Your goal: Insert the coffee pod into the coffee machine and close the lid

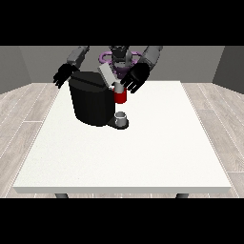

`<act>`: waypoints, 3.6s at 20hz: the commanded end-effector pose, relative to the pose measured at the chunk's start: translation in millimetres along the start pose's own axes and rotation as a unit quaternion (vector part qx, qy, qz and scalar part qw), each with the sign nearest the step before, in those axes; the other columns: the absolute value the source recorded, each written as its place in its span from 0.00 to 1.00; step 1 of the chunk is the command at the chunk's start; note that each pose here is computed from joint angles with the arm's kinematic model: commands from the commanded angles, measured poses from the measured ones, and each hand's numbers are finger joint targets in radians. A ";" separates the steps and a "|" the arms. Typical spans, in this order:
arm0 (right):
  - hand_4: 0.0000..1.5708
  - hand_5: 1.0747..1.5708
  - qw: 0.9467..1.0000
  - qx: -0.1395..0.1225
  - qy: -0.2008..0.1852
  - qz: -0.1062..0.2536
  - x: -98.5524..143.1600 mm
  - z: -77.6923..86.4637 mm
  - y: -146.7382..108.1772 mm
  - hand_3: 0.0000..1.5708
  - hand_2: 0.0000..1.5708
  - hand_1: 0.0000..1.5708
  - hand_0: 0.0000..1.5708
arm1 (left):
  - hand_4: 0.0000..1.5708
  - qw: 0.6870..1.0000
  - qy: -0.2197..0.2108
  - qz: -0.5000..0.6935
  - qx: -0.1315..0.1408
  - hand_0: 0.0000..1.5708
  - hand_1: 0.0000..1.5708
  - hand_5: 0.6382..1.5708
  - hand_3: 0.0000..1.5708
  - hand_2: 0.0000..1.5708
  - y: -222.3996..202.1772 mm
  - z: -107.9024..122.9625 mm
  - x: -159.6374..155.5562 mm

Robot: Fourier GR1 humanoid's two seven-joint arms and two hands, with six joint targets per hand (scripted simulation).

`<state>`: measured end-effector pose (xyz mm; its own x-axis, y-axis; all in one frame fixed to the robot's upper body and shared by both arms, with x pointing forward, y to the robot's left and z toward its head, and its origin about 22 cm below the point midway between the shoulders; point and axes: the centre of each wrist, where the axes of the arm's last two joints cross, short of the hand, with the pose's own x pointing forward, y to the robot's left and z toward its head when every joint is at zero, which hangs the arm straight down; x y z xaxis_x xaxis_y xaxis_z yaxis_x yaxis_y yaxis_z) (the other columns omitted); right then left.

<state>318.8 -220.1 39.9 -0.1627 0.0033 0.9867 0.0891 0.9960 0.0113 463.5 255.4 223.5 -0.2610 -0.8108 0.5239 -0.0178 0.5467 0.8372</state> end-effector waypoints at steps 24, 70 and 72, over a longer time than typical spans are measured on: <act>0.24 1.00 1.000 -0.019 -0.009 -0.004 0.6 -3.8 5.6 0.00 0.00 0.00 0.00 | 0.00 0.996 -0.031 -0.072 -0.039 0.00 0.00 1.00 0.00 0.00 -7.1 0.0 2.3; 0.00 1.00 0.995 0.063 0.060 0.048 11.5 18.9 -59.7 0.00 0.00 0.00 0.00 | 0.00 0.887 0.089 0.449 -0.066 0.00 0.00 1.00 0.00 0.00 -209.2 135.2 -106.8; 0.00 1.00 0.996 0.049 0.043 0.062 11.3 8.8 -46.8 0.00 0.00 0.00 0.00 | 0.00 0.877 0.072 0.467 -0.091 0.00 0.00 1.00 0.00 0.00 -225.4 129.1 -82.7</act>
<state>292.1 -268.3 39.3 -0.0533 0.0904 0.9945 -0.0001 0.9959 -0.0905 373.9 242.1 -20.7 0.0417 -0.1154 0.9924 0.2514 0.9626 0.1013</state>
